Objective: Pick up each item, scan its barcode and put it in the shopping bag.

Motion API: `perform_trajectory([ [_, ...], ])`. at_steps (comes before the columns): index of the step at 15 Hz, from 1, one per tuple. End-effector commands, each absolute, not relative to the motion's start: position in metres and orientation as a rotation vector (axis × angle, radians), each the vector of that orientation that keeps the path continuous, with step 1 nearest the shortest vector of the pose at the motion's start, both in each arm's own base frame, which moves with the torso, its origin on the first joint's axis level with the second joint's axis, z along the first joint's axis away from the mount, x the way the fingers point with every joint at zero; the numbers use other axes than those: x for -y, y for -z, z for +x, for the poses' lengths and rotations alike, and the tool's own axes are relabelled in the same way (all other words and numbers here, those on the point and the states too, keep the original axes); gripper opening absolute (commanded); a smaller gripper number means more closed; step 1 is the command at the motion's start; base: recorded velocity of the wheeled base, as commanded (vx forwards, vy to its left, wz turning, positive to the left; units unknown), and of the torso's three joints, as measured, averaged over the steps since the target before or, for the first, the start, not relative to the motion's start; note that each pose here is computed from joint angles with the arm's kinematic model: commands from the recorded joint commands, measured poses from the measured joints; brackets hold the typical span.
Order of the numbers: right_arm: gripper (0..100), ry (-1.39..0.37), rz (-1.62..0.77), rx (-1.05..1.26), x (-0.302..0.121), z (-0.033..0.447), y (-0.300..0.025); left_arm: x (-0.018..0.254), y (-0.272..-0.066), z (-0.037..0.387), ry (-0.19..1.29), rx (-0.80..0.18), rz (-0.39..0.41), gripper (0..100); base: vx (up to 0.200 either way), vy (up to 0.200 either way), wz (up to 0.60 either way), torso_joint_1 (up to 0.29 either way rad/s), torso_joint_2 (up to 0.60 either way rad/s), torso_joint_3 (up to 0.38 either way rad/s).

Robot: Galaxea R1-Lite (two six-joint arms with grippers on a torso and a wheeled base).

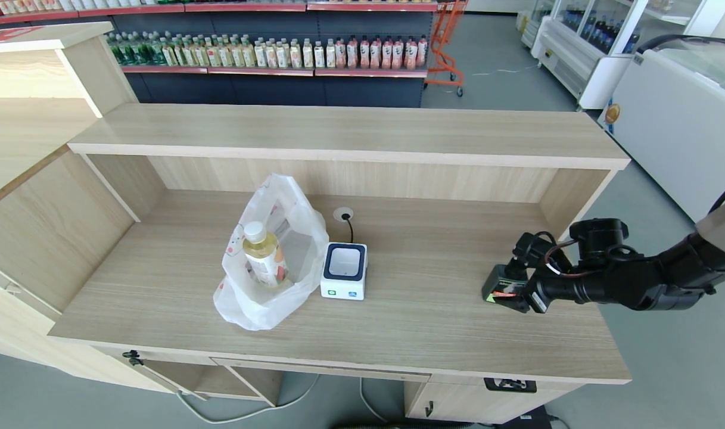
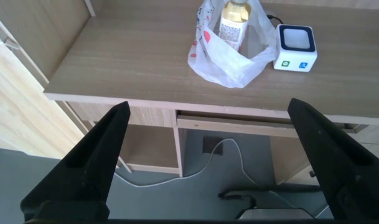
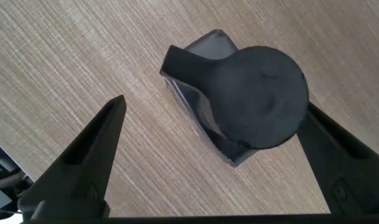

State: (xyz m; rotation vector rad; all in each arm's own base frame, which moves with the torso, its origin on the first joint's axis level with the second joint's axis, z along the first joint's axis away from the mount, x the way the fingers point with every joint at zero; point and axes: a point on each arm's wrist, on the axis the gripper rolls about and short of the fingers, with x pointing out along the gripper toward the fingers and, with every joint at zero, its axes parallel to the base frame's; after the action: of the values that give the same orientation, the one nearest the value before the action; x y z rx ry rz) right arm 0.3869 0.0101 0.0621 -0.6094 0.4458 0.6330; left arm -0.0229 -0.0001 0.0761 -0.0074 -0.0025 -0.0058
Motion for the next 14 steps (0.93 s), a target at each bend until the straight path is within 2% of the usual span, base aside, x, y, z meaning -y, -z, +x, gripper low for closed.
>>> perform_trajectory([
  [1, 0, -0.646, -0.608, -0.452, -0.014, 0.391, -0.055, 0.0, -0.076, -0.023, 0.006, 0.003, -0.008, 100, 0.0, 0.0, 0.0, 0.0, 0.0, 0.0],
  [9, 0, -0.658, -0.612, -0.441, -0.021, 0.39, -0.047, 0.0, -0.076, -0.023, 0.006, 0.003, -0.008, 100, 0.0, 0.0, 0.0, 0.0, 0.0, 0.0],
  [11, 0, -0.619, -0.631, -0.368, -0.015, 0.378, -0.064, 0.0, -0.076, -0.023, 0.006, 0.003, -0.008, 100, 0.0, 0.0, 0.0, 0.0, 0.0, 0.0],
  [14, 0, -0.488, -0.685, -0.246, 0.015, 0.319, -0.094, 0.0, -0.076, -0.023, 0.006, 0.003, -0.008, 100, 0.0, 0.0, 0.0, 0.0, 0.0, 0.0],
])
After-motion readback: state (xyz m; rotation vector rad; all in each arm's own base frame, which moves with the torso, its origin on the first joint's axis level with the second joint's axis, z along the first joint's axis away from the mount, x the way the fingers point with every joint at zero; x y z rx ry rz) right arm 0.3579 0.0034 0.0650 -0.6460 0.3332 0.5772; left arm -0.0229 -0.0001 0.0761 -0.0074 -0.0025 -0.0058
